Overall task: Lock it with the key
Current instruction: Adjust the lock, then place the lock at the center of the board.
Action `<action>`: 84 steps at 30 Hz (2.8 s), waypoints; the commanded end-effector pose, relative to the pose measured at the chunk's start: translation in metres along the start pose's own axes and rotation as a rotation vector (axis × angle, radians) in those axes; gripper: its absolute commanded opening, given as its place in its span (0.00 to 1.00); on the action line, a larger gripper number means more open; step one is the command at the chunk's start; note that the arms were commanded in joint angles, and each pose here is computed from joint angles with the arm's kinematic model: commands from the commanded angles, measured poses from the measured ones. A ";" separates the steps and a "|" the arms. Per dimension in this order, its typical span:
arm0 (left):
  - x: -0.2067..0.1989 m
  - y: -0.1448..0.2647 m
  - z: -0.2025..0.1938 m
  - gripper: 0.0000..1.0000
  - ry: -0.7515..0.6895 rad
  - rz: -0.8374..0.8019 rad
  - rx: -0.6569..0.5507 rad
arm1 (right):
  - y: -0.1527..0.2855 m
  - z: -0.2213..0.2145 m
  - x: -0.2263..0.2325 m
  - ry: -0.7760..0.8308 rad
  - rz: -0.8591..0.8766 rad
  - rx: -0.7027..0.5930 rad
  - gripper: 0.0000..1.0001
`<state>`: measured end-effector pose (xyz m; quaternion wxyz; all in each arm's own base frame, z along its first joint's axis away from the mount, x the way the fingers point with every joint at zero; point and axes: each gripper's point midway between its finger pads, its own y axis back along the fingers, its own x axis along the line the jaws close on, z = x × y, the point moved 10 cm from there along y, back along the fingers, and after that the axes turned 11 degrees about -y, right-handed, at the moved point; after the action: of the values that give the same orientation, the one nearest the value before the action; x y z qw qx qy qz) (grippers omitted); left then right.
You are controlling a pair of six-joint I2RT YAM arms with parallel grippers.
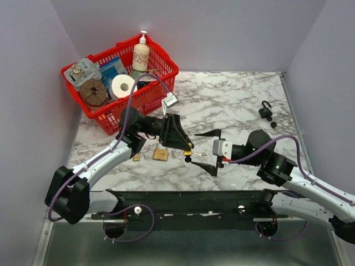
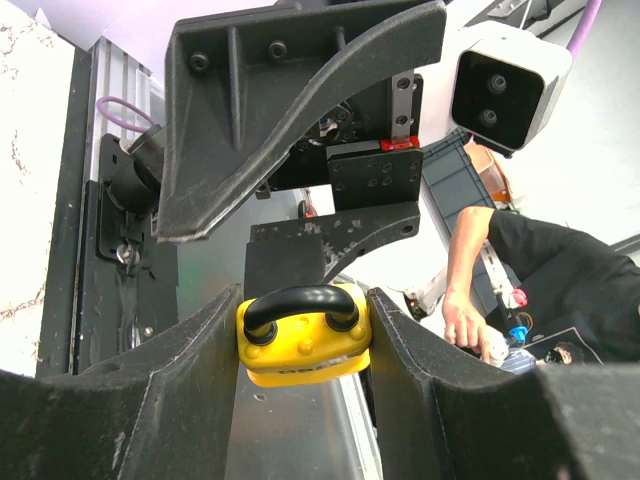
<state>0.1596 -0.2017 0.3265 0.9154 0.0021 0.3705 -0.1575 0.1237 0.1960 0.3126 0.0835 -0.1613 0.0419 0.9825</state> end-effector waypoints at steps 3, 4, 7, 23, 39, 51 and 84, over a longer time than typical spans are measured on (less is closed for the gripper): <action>-0.009 -0.001 0.008 0.00 -0.081 -0.036 -0.023 | -0.007 0.023 -0.005 0.056 0.034 -0.092 1.00; -0.009 -0.002 0.008 0.00 -0.084 -0.037 -0.026 | -0.008 0.024 -0.005 0.056 0.037 -0.096 1.00; -0.007 -0.003 0.009 0.00 -0.076 -0.035 -0.033 | -0.012 0.026 -0.004 0.056 0.036 -0.112 1.00; -0.005 -0.002 0.006 0.00 -0.062 -0.030 -0.031 | -0.009 0.034 -0.006 0.064 -0.012 -0.153 0.68; -0.005 -0.005 0.003 0.00 -0.087 -0.019 -0.022 | -0.011 0.037 -0.008 -0.070 -0.067 -0.133 0.46; 0.002 -0.005 -0.005 0.00 -0.051 0.036 -0.051 | -0.011 0.043 -0.025 -0.161 -0.274 -0.155 0.45; 0.136 -0.006 -0.037 0.00 0.310 1.233 0.297 | 0.066 -0.052 -0.026 -0.494 -0.590 0.370 1.00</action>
<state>0.2125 -0.2466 0.2301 0.8224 0.2949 0.4092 0.2634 0.1409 0.1371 0.2757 0.3481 0.0449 0.1226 0.9283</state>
